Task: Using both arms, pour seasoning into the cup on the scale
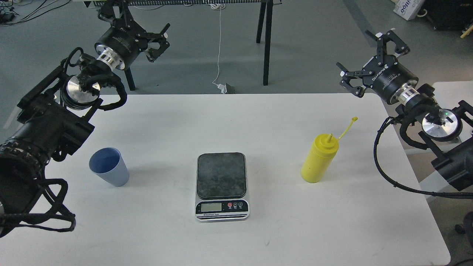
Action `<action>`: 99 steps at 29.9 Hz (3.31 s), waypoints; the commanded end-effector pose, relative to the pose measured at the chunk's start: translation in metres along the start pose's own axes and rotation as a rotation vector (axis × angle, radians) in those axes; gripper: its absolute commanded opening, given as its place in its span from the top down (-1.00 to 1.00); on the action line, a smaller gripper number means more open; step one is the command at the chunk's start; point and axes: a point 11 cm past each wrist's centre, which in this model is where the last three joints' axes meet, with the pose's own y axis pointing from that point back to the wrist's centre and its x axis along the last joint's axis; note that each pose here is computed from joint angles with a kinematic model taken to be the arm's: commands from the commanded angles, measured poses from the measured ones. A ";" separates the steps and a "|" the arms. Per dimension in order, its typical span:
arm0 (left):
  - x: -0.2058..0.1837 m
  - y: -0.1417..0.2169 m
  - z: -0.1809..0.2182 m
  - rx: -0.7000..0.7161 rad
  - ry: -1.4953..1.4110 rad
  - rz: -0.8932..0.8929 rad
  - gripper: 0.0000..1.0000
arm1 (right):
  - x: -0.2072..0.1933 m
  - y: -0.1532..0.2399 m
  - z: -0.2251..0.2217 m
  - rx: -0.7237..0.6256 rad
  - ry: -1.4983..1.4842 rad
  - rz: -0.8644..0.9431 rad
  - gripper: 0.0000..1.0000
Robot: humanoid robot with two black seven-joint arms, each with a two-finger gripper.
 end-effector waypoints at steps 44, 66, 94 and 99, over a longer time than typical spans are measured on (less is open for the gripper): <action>0.087 0.117 0.117 0.464 -1.229 0.191 -1.00 | 0.022 0.021 -0.014 0.001 0.032 0.059 -0.98; 0.002 0.030 0.180 -0.103 -0.383 0.116 -1.00 | 0.015 0.015 -0.005 -0.001 0.012 0.039 -0.98; -0.059 0.053 0.200 0.029 -1.454 -0.161 -0.99 | 0.013 0.009 0.011 -0.017 -0.017 0.032 -0.98; -0.061 0.058 0.155 0.200 -1.617 -0.323 -0.99 | 0.011 0.008 0.007 -0.022 -0.007 0.027 -0.98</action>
